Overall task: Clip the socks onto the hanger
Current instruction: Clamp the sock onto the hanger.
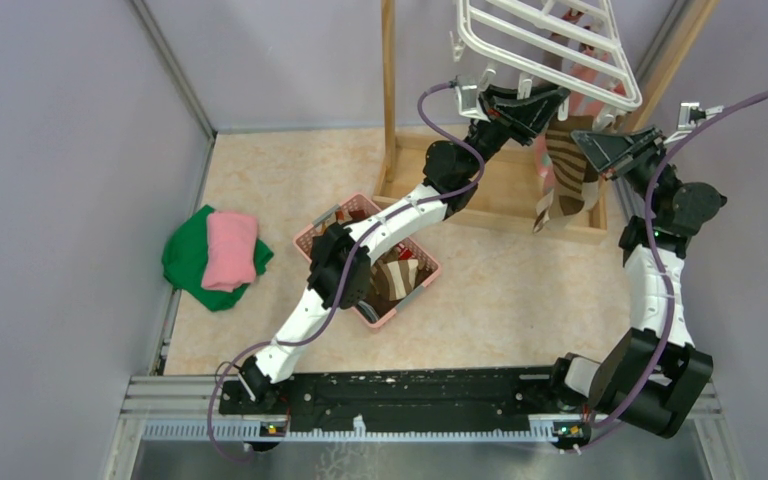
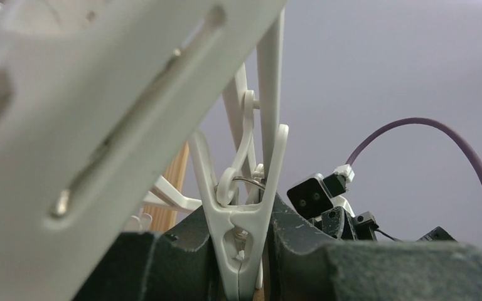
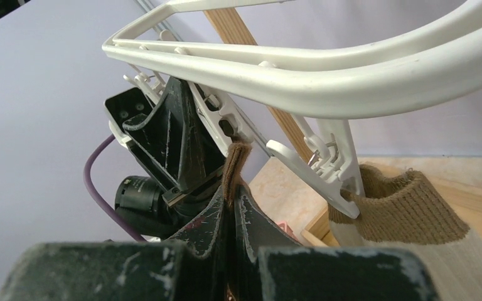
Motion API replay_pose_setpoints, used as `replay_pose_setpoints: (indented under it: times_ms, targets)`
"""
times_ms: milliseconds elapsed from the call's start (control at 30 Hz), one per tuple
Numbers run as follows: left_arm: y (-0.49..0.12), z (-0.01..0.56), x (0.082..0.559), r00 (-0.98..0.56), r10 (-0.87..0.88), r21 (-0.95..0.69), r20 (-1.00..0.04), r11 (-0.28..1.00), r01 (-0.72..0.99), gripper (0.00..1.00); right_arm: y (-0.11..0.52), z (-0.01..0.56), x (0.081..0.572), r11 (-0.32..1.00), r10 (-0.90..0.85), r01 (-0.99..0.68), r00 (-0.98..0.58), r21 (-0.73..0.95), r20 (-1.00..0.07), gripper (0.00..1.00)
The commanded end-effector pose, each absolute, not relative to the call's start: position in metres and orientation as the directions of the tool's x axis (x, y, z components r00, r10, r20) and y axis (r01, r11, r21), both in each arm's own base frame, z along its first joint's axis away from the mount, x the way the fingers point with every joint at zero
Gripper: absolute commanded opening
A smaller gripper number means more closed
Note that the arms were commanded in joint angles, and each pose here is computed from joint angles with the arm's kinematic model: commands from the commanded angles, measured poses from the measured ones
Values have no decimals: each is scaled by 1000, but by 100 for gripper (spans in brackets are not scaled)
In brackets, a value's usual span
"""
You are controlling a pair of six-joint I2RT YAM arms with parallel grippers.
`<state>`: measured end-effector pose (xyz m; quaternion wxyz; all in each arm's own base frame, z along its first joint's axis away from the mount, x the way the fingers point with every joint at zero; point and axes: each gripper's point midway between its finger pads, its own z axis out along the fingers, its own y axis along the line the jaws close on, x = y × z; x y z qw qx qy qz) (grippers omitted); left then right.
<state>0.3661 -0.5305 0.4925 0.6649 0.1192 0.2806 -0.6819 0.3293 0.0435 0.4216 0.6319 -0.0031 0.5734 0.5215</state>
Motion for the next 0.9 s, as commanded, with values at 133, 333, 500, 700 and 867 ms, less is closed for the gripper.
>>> replay_pose_setpoints:
  times_ms: [133,333,500,700,867]
  targets:
    - [-500,543,344,-67,-889,-164,-453,9,986,3,42,451,330,475,665,-693,-120,542,-737,0]
    - [-501,543,344,-74,-888,-166,-453,3,986,3,42,458,330,483,663,-709,-86,513,-744,0]
    - [-502,544,343,-77,-889,-165,-452,-1,986,3,44,462,331,475,662,-724,-81,500,-745,0]
    - [-502,544,342,-80,-889,-164,-452,-5,986,4,55,460,333,463,644,-735,-105,495,-758,0]
    - [-501,545,343,-77,-889,-163,-452,-3,987,4,55,457,335,469,642,-728,-107,500,-759,0]
